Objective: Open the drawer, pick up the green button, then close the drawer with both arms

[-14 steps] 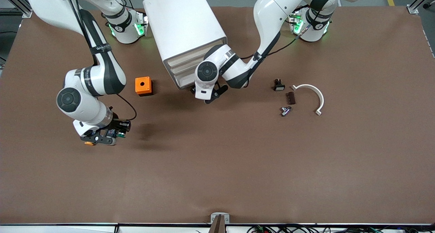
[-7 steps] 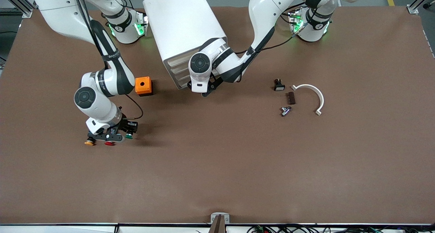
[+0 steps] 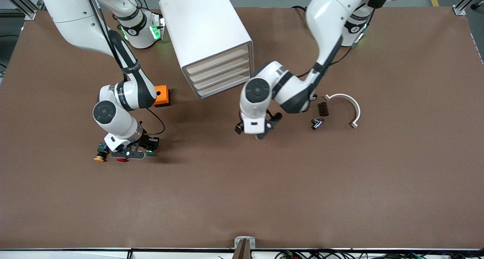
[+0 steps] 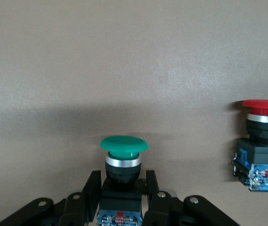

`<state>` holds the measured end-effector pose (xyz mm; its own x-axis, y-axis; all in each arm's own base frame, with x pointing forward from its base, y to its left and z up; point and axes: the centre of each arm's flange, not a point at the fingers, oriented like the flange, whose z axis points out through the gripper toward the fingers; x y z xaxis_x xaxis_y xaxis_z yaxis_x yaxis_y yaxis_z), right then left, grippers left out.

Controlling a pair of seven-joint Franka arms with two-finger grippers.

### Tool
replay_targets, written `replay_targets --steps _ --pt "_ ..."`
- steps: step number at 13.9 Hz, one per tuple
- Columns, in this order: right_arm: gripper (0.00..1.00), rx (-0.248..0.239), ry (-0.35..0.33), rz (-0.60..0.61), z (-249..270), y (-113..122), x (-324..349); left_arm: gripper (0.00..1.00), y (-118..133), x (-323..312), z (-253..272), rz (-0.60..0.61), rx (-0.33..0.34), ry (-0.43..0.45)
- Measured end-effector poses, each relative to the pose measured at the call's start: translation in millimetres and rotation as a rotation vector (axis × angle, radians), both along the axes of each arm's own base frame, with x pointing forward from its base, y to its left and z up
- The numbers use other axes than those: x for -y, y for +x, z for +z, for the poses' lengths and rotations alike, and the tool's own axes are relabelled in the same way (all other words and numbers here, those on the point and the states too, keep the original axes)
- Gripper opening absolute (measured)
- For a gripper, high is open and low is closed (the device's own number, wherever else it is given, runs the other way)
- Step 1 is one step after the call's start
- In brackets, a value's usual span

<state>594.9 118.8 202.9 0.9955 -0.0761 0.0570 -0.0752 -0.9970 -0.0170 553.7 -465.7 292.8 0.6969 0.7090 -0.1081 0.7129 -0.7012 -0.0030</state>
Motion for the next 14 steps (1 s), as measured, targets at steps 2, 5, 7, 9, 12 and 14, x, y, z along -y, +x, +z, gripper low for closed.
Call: replay_targets --steps 2,5,7,9,12,14 --pt "0.43 0.002 0.000 0.000 -0.8 2.3 -0.2 1.00 31.0 -49.4 34.2 -0.050 0.006 0.006" --pt "0.67 0.004 0.000 0.000 -1.1 4.2 -0.1 1.00 59.1 -118.6 89.0 -0.088 0.023 0.044" --pt "0.87 0.008 -0.002 0.002 0.3 5.8 1.2 1.00 70.8 -160.6 120.8 -0.074 0.037 0.071" --pt "1.00 0.011 -0.006 0.005 7.0 9.8 3.4 1.00 79.5 -201.2 149.8 -0.073 0.052 0.085" --pt "1.00 -0.050 -0.040 0.026 45.5 17.4 13.0 1.00 86.0 -268.7 194.4 -0.142 0.064 0.091" --pt "1.00 -0.115 -0.061 0.052 91.2 22.3 29.3 1.00 81.1 -311.1 224.3 -0.209 0.056 0.097"
